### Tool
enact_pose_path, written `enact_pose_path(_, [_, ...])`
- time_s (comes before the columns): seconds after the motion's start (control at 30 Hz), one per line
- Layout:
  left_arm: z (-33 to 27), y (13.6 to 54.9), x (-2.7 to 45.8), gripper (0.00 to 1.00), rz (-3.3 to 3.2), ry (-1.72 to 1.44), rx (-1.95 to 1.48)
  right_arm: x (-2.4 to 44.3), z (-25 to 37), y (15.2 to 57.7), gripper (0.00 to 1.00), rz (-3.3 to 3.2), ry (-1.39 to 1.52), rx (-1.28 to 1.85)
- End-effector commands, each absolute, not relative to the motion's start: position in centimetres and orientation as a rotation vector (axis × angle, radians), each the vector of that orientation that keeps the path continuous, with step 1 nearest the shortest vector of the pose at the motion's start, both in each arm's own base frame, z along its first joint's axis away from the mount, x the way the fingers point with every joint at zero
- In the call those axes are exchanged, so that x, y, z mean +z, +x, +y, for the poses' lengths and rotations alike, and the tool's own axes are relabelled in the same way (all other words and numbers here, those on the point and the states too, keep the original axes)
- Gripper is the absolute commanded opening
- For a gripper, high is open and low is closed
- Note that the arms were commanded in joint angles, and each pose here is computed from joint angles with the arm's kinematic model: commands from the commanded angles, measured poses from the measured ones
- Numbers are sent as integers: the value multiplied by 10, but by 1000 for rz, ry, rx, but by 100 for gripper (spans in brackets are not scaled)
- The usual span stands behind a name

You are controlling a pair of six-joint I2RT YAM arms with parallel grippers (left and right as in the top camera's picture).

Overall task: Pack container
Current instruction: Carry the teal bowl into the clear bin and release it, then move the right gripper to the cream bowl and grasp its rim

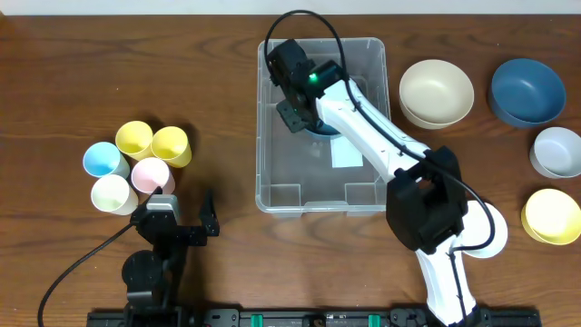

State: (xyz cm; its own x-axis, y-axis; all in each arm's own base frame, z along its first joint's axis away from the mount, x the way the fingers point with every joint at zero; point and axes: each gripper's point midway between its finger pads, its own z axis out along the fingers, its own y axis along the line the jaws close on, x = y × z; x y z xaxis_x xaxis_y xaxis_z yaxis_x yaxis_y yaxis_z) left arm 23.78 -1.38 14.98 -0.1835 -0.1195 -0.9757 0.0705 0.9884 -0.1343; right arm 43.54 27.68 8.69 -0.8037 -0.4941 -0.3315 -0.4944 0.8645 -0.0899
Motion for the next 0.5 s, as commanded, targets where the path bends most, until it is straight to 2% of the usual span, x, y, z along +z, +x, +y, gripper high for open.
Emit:
enact_pose_path(0.0, [-14,238,136,98,1777,-27,-164,145,276,454,55,2581,-675,17])
enact_pose_path(0.07, [-14,238,136,98,1777,-27,-164,180,270,458,73,2539,-639,26])
enact_pose_path(0.1, [-14,238,136,98,1777,-27,-164,200,265,460,96,2516,-607,33])
enact_pose_path(0.13, [-14,238,137,98,1777,-27,-164,221,258,461,99,2496,-559,43])
enact_pose_path(0.33, [-14,238,137,98,1777,-27,-164,307,170,472,99,2422,-187,74])
enact_pose_path(0.47, [-14,238,136,98,1777,-27,-164,304,82,471,99,2494,145,26])
